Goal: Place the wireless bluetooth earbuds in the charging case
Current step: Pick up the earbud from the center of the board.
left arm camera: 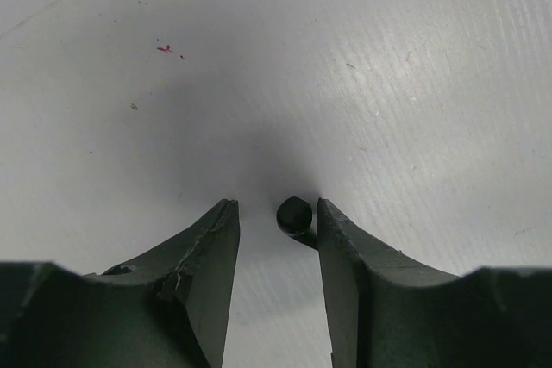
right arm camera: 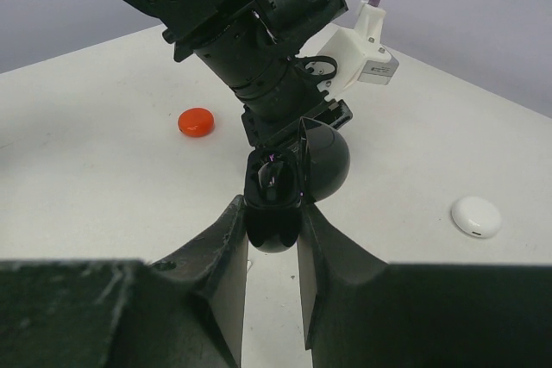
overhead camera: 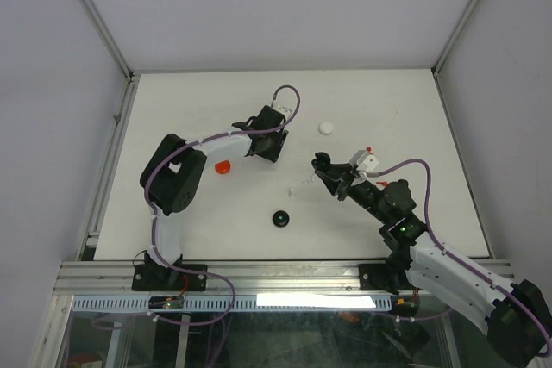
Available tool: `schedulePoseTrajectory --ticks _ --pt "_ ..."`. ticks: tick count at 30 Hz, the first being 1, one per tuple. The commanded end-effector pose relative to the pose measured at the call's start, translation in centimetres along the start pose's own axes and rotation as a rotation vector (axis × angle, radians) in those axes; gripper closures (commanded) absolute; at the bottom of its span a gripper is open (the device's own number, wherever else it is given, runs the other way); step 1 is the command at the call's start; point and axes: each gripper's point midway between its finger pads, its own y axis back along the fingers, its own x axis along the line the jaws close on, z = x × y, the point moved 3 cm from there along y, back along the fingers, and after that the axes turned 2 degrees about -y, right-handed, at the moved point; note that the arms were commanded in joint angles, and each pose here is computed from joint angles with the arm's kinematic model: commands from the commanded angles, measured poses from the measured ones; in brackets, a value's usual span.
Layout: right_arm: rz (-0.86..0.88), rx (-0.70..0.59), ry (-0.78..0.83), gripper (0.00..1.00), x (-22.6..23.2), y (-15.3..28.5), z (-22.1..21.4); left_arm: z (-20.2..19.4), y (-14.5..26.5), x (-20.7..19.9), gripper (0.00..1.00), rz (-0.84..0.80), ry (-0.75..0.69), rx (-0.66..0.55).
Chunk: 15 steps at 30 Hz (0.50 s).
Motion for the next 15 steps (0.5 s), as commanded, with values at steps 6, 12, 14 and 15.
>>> schedulePoseTrajectory --ticks 6,12,14,15 --pt "-0.005 -0.057 0.028 1.0 -0.2 -0.2 1.3 0.4 -0.4 -0.3 0.64 -0.024 -0.044 0.027" --pt "-0.003 -0.06 0.028 1.0 -0.2 -0.2 1.4 -0.1 -0.4 -0.6 0.68 -0.042 -0.031 0.058" --pt "0.0 -0.059 0.026 1.0 -0.1 -0.2 1.3 -0.3 -0.3 -0.9 0.69 -0.054 -0.032 0.068" --pt "0.002 -0.057 0.024 1.0 -0.1 -0.2 1.3 -0.4 -0.2 -0.9 0.7 -0.057 -0.032 0.072"
